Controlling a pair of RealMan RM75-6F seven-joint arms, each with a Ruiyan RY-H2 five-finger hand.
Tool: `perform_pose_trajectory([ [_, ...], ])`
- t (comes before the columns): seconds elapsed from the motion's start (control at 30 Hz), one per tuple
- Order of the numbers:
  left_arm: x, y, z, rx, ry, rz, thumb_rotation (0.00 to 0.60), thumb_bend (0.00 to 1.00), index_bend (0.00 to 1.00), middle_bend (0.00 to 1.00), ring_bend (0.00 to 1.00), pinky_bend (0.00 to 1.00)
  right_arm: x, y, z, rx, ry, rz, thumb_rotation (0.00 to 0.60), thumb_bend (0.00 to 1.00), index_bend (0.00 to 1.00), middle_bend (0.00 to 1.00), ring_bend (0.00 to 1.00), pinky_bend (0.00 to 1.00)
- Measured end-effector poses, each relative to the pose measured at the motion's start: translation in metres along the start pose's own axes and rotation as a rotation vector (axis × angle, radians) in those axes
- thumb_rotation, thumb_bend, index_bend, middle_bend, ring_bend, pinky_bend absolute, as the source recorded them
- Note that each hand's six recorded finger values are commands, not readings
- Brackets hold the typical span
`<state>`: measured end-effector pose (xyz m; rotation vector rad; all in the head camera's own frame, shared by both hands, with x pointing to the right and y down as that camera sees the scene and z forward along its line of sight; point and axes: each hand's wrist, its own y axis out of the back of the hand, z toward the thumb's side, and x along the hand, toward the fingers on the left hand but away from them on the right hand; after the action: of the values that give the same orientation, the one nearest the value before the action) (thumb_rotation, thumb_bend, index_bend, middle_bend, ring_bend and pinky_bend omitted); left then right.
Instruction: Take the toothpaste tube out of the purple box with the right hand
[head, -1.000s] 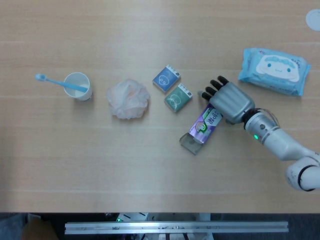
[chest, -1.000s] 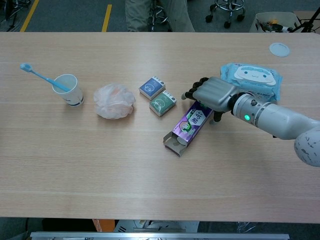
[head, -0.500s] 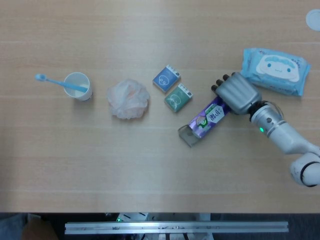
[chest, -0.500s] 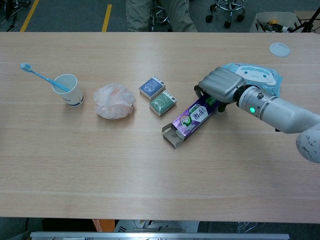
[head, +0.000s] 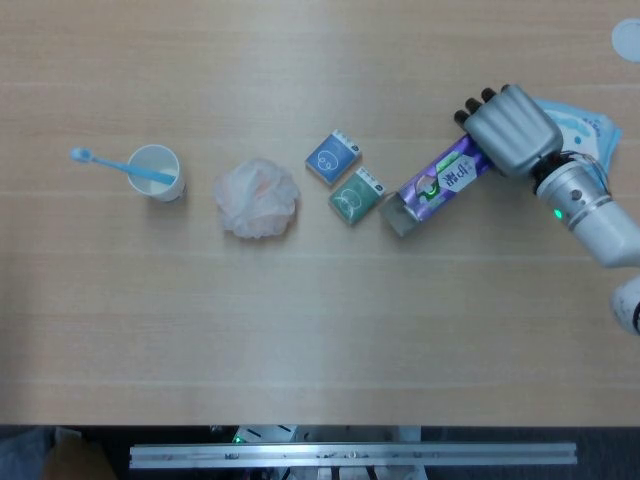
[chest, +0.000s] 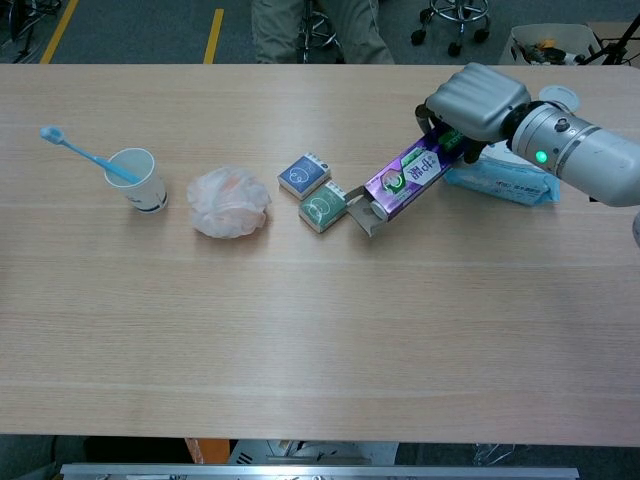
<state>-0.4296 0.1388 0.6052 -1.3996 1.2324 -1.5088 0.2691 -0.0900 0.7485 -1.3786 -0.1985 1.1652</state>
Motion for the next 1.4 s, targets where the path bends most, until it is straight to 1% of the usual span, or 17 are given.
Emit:
perform_pose_trajectory([
  [0.23,0.001,0.001,0.003,0.002,-0.004,0.003,0.6,0.32,0.0,0.0,0.0,0.05,-0.002,0.016,-0.004,0.167,0.037,-0.012,0.6,0.16,0.53,0.49,0.43,0.59],
  [0.4,0.002,-0.001,0.003,0.002,-0.005,-0.003,0.6,0.32,0.0,0.0,0.0,0.05,-0.003,0.023,-0.002,0.286,0.059,-0.02,0.6,0.16,0.53,0.49,0.43,0.59],
  [0.53,0.002,-0.002,0.002,0.002,-0.001,-0.004,0.6,0.32,0.0,0.0,0.0,0.05,-0.004,0.027,-0.002,0.334,0.063,-0.018,0.6,0.16,0.53,0.49,0.43,0.59],
  [0.77,0.002,-0.003,0.001,0.002,-0.002,-0.006,0.6,0.32,0.0,0.0,0.0,0.05,-0.002,0.026,-0.018,0.317,0.014,0.003,0.6,0.16,0.53,0.49,0.43,0.59],
  [0.87,0.003,-0.004,0.002,0.0,-0.005,-0.008,0.6,0.32,0.0,0.0,0.0,0.05,-0.001,0.025,-0.024,0.276,-0.015,0.008,0.6,0.16,0.53,0.49,0.43,0.59],
  [0.93,0.004,-0.005,0.003,0.0,-0.006,-0.01,0.6,0.32,0.0,0.0,0.0,0.05,0.0,0.025,-0.024,0.228,-0.026,0.004,0.6,0.16,0.53,0.49,0.43,0.58],
  [1.03,0.004,-0.005,0.005,0.001,-0.013,-0.012,0.6,0.32,0.0,0.0,0.0,0.05,-0.001,0.025,-0.016,0.172,-0.03,-0.005,0.6,0.16,0.53,0.47,0.41,0.55],
  [1.1,0.004,-0.004,0.006,0.001,-0.016,-0.008,0.6,0.32,0.0,0.0,0.0,0.05,-0.002,0.022,-0.011,0.155,-0.031,0.0,0.6,0.16,0.53,0.45,0.37,0.5],
  [1.17,0.003,-0.003,0.005,0.003,-0.012,-0.004,0.6,0.32,0.0,0.0,0.0,0.05,-0.004,0.02,-0.009,0.154,-0.037,0.006,0.6,0.16,0.49,0.41,0.31,0.43],
  [1.3,0.0,-0.001,0.002,0.005,0.001,-0.002,0.6,0.32,0.0,0.0,0.0,0.05,-0.009,0.014,-0.007,0.143,-0.074,0.02,0.6,0.16,0.4,0.37,0.27,0.38],
  [1.37,-0.001,-0.001,0.001,0.006,0.006,-0.002,0.6,0.32,0.0,0.0,0.0,0.05,-0.011,0.012,-0.007,0.143,-0.092,0.028,0.6,0.15,0.34,0.34,0.23,0.34],
  [1.4,-0.001,-0.001,0.0,0.005,0.007,-0.002,0.6,0.32,0.0,0.0,0.0,0.05,-0.012,0.011,-0.006,0.146,-0.103,0.032,0.6,0.15,0.32,0.33,0.23,0.33],
])
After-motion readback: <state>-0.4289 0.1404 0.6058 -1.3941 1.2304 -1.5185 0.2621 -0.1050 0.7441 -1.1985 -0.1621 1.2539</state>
